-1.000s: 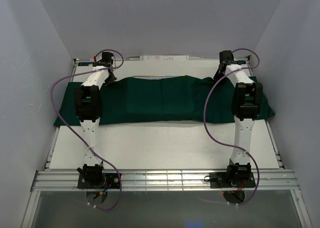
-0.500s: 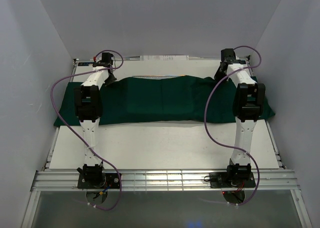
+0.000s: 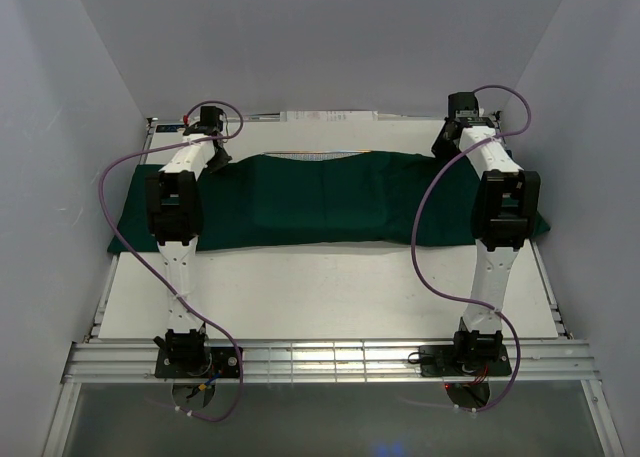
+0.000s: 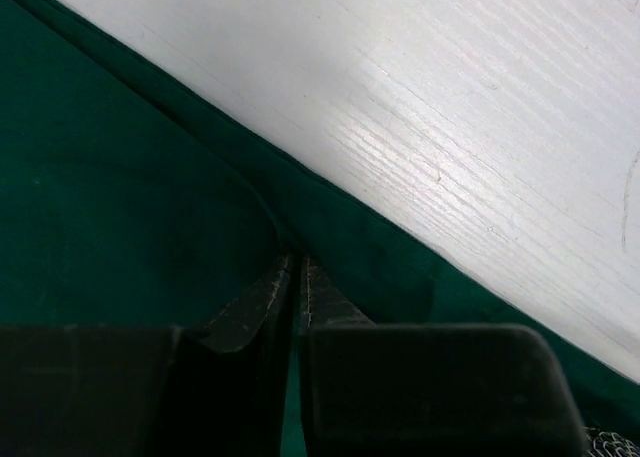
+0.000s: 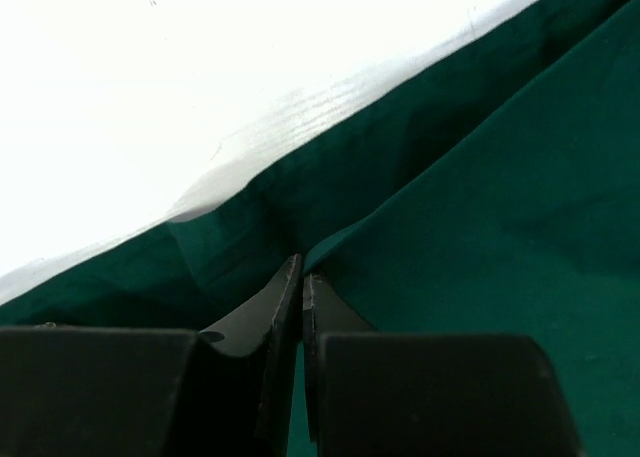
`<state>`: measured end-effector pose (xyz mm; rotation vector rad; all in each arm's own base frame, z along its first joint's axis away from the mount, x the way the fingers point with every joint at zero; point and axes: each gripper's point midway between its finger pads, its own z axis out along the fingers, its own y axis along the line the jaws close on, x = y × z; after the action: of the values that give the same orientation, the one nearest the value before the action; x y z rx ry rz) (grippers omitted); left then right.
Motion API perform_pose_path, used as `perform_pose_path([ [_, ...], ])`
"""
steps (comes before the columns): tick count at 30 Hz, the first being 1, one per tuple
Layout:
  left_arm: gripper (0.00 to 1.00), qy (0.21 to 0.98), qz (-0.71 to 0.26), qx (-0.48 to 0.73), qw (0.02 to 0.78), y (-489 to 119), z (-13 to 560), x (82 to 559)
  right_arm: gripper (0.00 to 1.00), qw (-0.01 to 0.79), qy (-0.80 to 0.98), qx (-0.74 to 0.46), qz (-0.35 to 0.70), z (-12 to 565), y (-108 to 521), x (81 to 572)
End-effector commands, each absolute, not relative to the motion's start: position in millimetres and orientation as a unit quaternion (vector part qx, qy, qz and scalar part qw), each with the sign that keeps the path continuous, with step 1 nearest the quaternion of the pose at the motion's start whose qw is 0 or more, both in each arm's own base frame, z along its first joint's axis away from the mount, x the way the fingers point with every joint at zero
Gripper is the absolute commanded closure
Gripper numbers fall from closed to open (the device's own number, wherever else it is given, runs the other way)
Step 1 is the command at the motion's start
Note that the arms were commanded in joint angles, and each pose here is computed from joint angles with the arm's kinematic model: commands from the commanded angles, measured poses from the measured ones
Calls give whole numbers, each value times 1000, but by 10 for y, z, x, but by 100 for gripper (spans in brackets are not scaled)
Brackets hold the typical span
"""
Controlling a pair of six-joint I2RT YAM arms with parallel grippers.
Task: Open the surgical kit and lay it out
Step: Open the surgical kit at the center of the board.
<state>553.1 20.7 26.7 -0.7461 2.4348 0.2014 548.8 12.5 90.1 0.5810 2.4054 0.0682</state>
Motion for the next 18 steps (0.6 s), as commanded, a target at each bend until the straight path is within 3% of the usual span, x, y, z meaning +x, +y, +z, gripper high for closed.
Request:
perform_pose_path([
  [1, 80, 895, 52, -289, 336, 220, 759, 5631, 92, 346, 913, 215, 36, 1005, 127, 5539],
  [12, 55, 896, 46, -288, 335, 206, 680, 5672, 92, 345, 913, 213, 37, 984, 125, 5533],
  [18, 52, 897, 46, -286, 335, 204, 649, 5695, 92, 345, 913, 212, 38, 975, 131, 5529],
])
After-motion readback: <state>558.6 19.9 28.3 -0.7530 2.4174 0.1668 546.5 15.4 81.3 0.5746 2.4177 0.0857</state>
